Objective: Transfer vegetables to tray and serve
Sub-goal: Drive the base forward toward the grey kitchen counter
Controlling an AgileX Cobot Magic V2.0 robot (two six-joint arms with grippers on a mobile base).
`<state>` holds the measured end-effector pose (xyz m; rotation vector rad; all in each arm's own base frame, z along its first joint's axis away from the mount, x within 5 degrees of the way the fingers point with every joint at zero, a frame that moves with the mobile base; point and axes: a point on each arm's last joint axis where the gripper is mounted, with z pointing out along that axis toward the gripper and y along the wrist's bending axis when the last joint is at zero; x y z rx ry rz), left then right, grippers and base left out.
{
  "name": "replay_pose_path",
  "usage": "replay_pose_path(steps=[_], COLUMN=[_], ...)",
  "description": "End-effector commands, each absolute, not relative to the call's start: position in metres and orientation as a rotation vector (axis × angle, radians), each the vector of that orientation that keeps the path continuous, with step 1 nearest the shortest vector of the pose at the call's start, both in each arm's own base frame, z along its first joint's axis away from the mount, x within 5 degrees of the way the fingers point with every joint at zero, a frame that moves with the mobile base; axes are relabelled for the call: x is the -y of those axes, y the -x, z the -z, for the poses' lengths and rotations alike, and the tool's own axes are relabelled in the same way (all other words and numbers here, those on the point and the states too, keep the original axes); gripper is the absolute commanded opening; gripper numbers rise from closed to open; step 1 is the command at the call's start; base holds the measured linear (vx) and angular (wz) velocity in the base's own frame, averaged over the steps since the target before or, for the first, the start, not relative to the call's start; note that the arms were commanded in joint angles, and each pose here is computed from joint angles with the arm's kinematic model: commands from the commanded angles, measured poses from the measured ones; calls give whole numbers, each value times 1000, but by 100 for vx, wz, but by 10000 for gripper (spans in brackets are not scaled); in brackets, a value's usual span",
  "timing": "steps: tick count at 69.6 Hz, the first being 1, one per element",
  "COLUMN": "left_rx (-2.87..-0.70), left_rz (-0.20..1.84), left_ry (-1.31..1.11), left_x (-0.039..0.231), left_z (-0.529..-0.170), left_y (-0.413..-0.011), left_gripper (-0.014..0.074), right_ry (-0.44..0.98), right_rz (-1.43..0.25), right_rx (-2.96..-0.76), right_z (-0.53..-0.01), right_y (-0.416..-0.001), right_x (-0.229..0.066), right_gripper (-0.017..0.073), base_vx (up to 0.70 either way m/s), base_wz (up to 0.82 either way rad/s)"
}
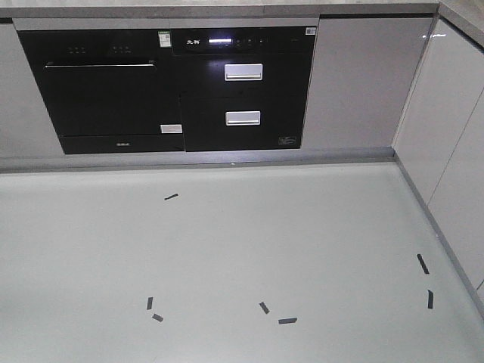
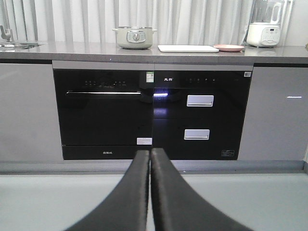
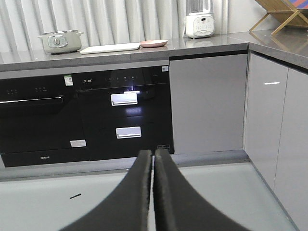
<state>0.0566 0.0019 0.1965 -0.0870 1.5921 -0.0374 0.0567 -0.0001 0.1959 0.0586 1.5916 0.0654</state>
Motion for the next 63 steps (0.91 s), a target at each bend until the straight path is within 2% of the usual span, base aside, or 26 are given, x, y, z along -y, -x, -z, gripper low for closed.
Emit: replay_pose_path(steps=[1, 63], left_rx=[-1524, -1524], left_rz=[46, 46], left_ry=[89, 89], left_x=[-2, -2], left_z=[-197, -197], left_y=[-56, -56], left_gripper=[-6, -6], right_ry=[-43, -43], right_rz=[-56, -56], right_rx=[-1521, -1522], right_z=[-198, -198], right_y=[-57, -57], right_x=[0, 0], right_gripper=[-3, -3], base_vx=[0, 0], base_wz=[0, 0])
